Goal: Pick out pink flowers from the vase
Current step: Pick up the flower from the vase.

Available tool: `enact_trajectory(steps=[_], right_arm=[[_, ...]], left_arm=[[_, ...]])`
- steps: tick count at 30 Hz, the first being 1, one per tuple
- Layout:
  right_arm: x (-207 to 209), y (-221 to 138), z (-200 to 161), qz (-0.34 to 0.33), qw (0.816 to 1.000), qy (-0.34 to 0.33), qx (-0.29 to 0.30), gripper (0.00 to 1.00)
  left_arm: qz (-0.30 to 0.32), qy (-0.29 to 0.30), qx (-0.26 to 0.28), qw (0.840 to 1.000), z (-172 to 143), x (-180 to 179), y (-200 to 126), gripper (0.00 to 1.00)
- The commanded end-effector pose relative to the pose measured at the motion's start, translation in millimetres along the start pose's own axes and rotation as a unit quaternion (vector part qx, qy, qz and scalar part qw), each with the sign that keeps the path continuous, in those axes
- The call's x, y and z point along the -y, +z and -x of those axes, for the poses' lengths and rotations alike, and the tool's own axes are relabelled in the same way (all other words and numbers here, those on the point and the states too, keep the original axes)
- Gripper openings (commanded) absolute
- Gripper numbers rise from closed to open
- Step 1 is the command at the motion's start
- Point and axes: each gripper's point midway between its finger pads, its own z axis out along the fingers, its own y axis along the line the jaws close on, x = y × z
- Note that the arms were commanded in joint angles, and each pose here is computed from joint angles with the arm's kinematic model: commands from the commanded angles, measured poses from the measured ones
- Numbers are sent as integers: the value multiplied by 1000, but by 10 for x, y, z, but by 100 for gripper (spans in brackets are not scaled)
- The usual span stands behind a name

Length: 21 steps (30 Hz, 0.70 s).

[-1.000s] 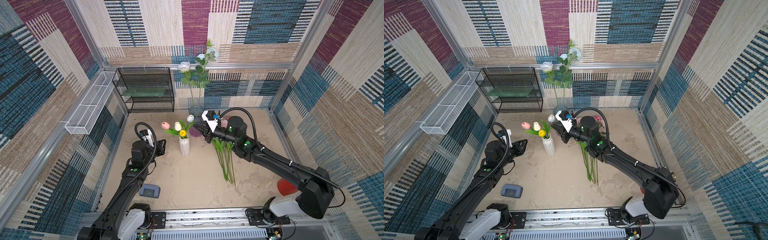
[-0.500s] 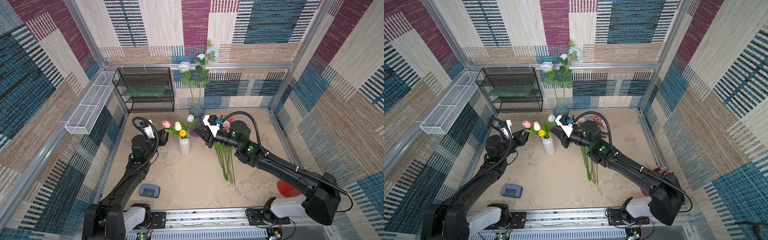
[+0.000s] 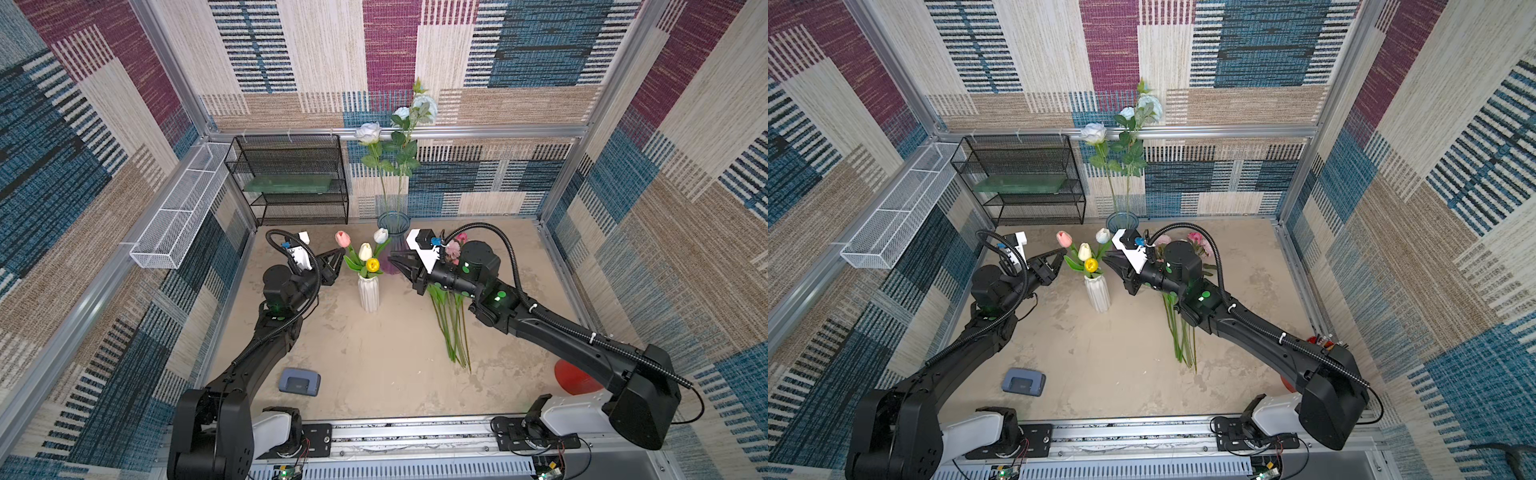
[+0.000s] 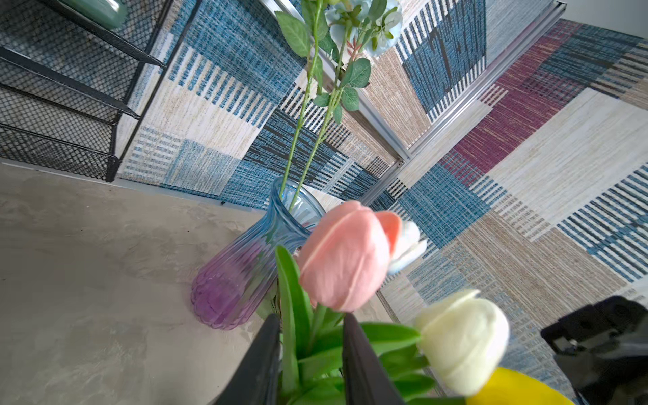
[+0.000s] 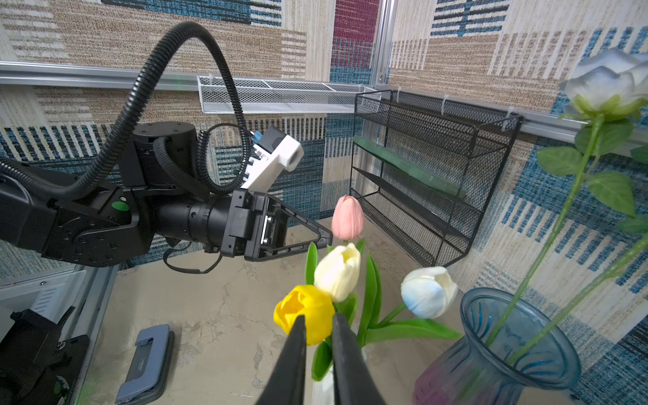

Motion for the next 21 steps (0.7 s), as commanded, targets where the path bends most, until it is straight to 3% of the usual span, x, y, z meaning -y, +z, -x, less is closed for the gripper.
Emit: enact_trajectory(steps=[1,10,21], right_arm=[[26,8,21,-4,1000,3,2,18],[37,24,-28,-4,1000,10,-2,18],[30,17,-41,-3,1000,14,-3,19]], left_arm=[[-42,10,-3,999,28,165,33,33],[-38,10,-14,999,-37,140,111,31],[-23,8,-13,1000,17,60,203,14]])
